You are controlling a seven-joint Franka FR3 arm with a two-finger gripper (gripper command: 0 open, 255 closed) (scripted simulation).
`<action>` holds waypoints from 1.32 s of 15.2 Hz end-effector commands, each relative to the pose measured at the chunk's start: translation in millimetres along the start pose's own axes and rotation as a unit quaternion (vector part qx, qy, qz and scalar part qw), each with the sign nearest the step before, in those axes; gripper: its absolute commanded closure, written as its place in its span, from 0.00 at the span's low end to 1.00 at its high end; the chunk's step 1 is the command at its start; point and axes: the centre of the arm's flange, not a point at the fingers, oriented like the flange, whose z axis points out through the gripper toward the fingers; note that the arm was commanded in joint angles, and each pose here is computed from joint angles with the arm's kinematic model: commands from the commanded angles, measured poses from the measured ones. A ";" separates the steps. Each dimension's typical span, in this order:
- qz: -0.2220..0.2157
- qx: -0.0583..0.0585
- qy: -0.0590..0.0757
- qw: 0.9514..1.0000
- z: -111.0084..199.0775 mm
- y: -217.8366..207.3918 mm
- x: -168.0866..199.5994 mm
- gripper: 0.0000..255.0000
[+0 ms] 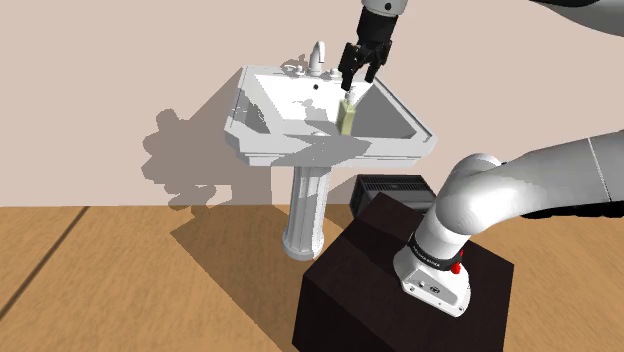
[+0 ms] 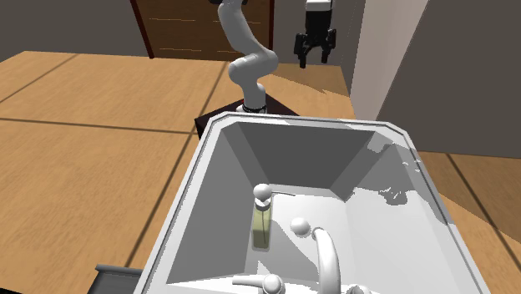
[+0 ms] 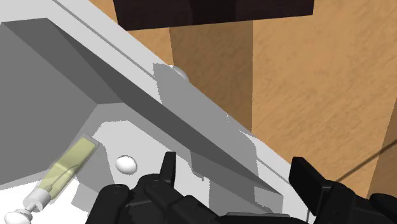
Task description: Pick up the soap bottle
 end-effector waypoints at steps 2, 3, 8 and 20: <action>0.002 -0.001 0.000 1.000 7.9 8.5 5.9 0.00; 0.003 -0.001 0.000 1.000 15.8 17.1 11.7 0.00; 0.011 -0.005 0.001 1.000 55.1 60.3 40.6 0.00; 0.031 -0.014 0.003 0.999 148.0 167.1 107.1 0.00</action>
